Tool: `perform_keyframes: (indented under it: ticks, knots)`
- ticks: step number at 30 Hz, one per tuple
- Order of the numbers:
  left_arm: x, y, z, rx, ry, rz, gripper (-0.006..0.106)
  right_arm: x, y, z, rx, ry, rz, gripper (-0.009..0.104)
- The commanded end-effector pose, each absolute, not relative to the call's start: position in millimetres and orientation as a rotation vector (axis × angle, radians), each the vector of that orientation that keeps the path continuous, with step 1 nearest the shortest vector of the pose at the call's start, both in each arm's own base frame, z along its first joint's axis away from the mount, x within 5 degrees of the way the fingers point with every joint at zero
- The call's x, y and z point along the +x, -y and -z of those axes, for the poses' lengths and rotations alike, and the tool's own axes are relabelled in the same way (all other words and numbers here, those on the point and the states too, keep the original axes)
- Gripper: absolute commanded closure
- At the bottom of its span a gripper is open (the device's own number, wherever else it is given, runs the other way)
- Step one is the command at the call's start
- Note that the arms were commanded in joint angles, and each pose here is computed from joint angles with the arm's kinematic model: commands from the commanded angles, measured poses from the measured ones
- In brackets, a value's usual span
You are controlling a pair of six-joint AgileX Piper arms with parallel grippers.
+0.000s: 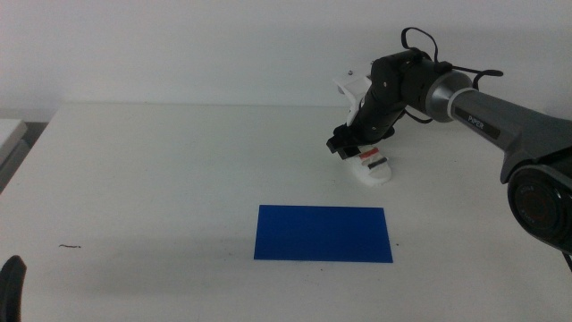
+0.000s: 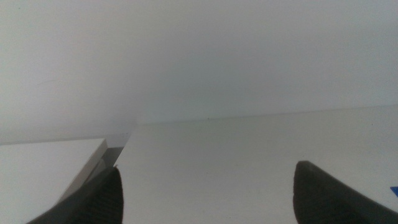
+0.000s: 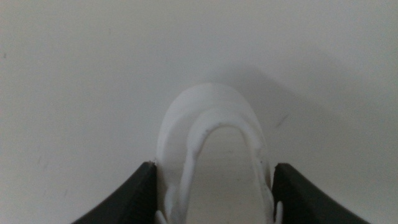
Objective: Use one arm to grab the shoe from the table and place it on the mat.
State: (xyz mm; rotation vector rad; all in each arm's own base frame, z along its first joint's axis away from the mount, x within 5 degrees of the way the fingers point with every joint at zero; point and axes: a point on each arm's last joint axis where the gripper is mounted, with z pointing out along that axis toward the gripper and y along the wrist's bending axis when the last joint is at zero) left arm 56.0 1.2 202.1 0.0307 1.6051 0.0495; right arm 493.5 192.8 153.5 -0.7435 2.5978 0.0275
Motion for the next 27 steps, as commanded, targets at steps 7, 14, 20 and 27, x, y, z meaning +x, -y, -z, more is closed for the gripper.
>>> perform_keyframes:
  ticks: [7,14,20,27]
  knots:
    - [56,-1,-203,0.028,-1.598,-0.044,0.007,424,-214,-245,-0.442,-2.709,0.055,0.092]
    - [56,-1,-203,0.028,-1.598,-0.044,0.007,351,-252,-241,-0.359,-2.713,-0.076,0.091]
    - [56,-1,-203,0.028,-1.598,-0.044,0.007,343,-257,-230,-0.213,-2.770,-0.110,0.091]
    - [56,-1,-203,0.028,-1.598,-0.044,0.007,343,-258,-230,-0.207,-2.769,-0.124,0.091]
